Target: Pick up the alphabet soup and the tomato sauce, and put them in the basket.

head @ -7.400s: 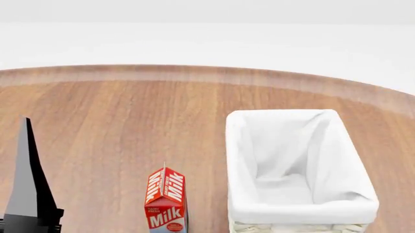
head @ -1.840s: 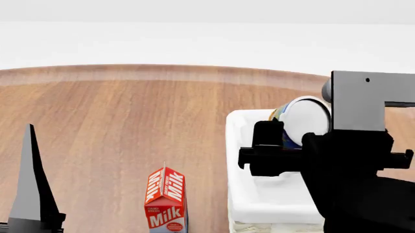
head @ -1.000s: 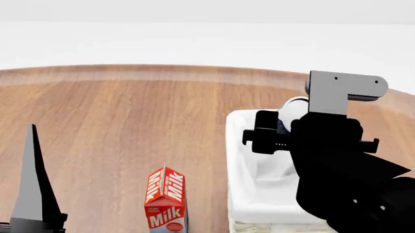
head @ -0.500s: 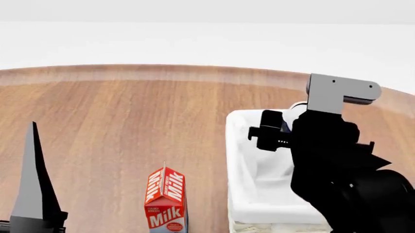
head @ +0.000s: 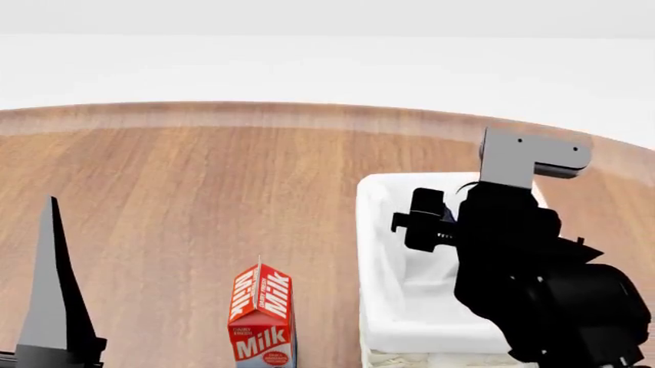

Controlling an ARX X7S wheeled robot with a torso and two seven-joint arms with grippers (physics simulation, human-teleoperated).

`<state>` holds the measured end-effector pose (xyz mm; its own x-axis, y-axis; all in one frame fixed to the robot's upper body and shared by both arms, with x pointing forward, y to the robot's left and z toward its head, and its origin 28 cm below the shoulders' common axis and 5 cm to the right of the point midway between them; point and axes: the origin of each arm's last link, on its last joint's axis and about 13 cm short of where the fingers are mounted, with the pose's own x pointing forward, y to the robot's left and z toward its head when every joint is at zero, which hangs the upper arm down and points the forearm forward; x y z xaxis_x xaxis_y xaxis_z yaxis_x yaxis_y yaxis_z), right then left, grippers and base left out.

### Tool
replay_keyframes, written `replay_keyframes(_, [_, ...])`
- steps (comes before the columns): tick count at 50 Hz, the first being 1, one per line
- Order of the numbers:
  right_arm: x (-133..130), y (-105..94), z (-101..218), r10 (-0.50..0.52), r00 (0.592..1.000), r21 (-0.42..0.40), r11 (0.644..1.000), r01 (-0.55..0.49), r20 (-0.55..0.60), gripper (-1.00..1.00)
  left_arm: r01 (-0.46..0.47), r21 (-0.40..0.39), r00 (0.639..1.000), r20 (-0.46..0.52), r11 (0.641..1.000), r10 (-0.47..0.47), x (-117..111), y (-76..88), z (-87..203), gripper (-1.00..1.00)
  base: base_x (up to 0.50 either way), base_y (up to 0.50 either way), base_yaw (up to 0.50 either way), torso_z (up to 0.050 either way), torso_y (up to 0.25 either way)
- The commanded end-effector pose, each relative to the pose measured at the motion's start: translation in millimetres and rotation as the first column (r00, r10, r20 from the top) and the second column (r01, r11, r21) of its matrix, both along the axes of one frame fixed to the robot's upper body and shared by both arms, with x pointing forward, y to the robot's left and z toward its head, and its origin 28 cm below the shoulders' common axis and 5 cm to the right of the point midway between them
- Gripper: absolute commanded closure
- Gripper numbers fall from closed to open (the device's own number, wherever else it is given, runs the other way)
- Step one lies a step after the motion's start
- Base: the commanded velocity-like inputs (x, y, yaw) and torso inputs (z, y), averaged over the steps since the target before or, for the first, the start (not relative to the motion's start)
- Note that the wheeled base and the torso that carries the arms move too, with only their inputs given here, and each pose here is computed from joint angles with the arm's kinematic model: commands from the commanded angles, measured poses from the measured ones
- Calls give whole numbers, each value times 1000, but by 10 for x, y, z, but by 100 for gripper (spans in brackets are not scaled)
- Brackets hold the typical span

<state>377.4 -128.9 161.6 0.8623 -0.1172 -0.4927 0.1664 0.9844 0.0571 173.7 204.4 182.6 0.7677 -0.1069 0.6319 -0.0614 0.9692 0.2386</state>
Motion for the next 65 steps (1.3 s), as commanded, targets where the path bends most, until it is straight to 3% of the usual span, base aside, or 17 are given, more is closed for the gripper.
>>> replay_keyframes(1, [33,-19,18,6,1000,-26,1000,-6,-4,100,1,-2,1000,-3,1000,-1,0,1,-7,-100,0,0,0,0,0])
replay_keyframes(50, [-7,-5,-155,19,997,-29,999,-21,-75,100,0,-4,1000,-10,1000,0,14,1,-40,-100,0,0,0,0,1])
replay_keyframes(51, [-3,-7,-159,18,997,-29,999,-20,-76,-100,0,-4,1000,-10,1000,0,15,2,-40,-100,0,0,0,0,0])
replay_keyframes(65, [11,-14,-161,5,997,-23,1000,-6,-71,-100,1,-3,1000,-10,1000,-1,14,-1,-34,-100,0,0,0,0,0])
